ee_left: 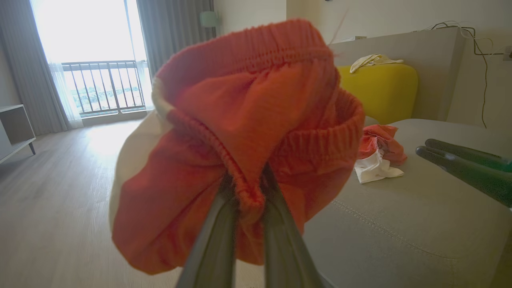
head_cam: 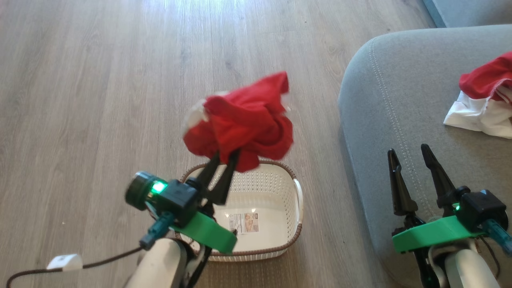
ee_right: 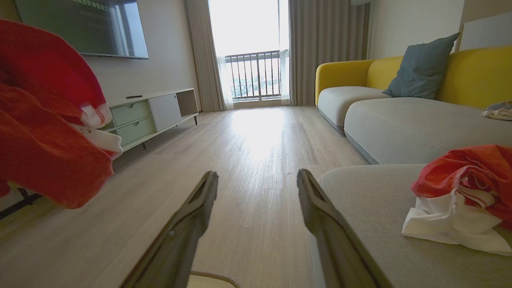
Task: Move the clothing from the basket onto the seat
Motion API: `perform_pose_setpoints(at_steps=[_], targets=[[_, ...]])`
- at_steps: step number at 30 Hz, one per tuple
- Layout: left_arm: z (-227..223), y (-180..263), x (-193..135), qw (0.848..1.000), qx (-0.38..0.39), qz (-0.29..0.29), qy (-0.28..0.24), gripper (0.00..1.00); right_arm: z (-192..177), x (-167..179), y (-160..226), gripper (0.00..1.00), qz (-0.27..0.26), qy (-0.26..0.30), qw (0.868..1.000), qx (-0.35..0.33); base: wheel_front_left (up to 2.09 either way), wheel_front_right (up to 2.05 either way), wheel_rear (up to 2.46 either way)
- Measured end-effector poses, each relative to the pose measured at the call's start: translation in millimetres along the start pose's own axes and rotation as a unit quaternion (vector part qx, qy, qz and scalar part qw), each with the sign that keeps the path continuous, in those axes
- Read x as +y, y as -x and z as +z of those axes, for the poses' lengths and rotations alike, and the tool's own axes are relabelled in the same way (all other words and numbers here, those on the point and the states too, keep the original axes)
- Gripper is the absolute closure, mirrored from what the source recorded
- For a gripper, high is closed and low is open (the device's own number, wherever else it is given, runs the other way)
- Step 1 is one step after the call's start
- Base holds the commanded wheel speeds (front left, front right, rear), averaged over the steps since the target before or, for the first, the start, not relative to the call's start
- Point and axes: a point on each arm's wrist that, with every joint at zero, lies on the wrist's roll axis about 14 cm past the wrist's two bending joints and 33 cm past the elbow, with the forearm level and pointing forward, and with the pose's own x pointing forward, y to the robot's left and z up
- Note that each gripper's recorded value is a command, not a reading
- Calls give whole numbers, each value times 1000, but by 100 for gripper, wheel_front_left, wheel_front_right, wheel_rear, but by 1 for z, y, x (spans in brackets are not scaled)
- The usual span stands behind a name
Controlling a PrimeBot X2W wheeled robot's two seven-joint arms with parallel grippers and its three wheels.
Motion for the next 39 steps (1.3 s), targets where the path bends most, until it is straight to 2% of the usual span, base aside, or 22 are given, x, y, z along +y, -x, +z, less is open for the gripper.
perform_pose_setpoints(at_steps=[5,21,29,34,39], targets=[[-9,6,-15,1000,15,-21,7,100,0,1,-1,0,2,0,1000,0,0,0,0],[-10,4,-16,1000,15,-20,9,100,-2,3,0,0,8,-4,1000,4,0,0,0],[-15,2,-15,1000,20,-20,9,100,7,39,2,0,101,31,994,-1,0,0,0],[-18,1,-13,1000,23,-20,9,100,0,76,15,0,197,66,978,15,0,0,0],[-20,3,-22,999,29,-38,12,100,6,96,14,0,246,99,964,0,0,0,0]])
